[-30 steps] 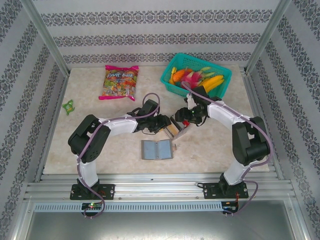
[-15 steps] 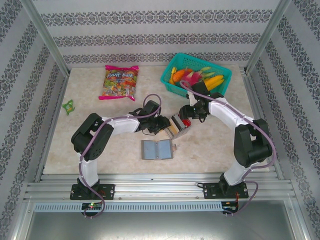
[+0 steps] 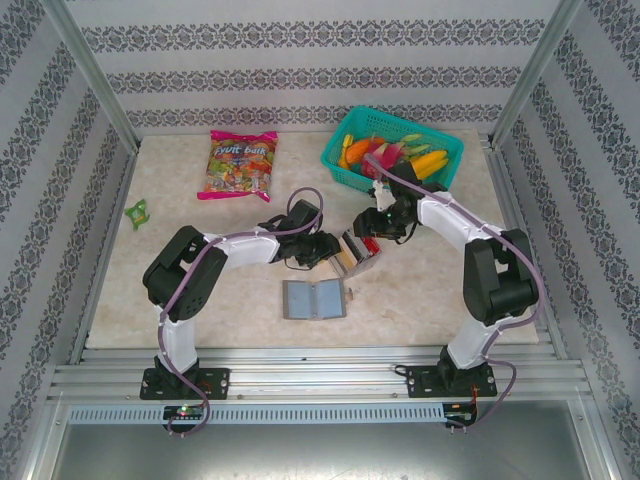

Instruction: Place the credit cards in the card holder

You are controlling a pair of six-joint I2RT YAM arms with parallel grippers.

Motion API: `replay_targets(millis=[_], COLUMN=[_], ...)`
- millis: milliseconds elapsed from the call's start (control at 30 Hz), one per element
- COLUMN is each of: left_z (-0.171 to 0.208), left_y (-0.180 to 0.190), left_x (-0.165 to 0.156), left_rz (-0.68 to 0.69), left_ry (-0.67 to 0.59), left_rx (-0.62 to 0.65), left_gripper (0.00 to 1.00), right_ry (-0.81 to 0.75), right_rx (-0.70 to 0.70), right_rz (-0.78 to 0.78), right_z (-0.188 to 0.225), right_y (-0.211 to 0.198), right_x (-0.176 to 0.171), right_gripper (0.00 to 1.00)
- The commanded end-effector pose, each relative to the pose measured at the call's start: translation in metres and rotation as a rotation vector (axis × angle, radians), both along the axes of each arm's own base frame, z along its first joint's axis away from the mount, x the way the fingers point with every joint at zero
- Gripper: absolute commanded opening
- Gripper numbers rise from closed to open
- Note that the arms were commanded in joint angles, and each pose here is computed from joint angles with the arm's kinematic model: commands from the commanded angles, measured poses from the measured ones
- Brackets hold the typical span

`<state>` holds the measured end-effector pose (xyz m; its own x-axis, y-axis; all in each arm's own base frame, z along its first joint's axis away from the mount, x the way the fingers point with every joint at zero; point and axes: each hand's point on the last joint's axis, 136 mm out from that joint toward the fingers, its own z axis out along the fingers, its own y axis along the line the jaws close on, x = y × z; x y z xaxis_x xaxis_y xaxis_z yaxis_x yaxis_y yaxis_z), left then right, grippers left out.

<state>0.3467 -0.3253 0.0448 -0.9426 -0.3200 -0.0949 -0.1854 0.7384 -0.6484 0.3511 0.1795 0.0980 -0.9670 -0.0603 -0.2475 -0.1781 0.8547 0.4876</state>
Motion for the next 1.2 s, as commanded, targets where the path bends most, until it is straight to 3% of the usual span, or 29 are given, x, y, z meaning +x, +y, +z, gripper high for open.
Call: replay_targets(millis=[0, 267, 867, 1167], left_z=[-0.003, -0.003, -0.007, -0.008], left_y=[-0.004, -0.007, -0.009, -0.008], left_x=[0.001, 0.002, 0.002, 0.0], left_rz=[-0.029, -0.035, -0.04, -0.044], left_ry=[-0.005, -0.003, 0.008, 0.013], left_rx=[0.022, 0.016, 0.009, 0.017], left_gripper=[0.43, 0.43, 0.44, 0.44], right_ry=[-0.015, 0.015, 0.104, 0.042], right_rx=[0.093, 0.034, 0.108, 0.045], right_rz=[0.024, 0.023, 0.054, -0.03], right_z=[0.023, 0.008, 0.001, 0.007], right_y=[0.014, 0.014, 0.038, 0.016], right_x=[-0.007, -0.01, -0.017, 0.002], right_gripper=[0.56, 0.54, 0.55, 0.56])
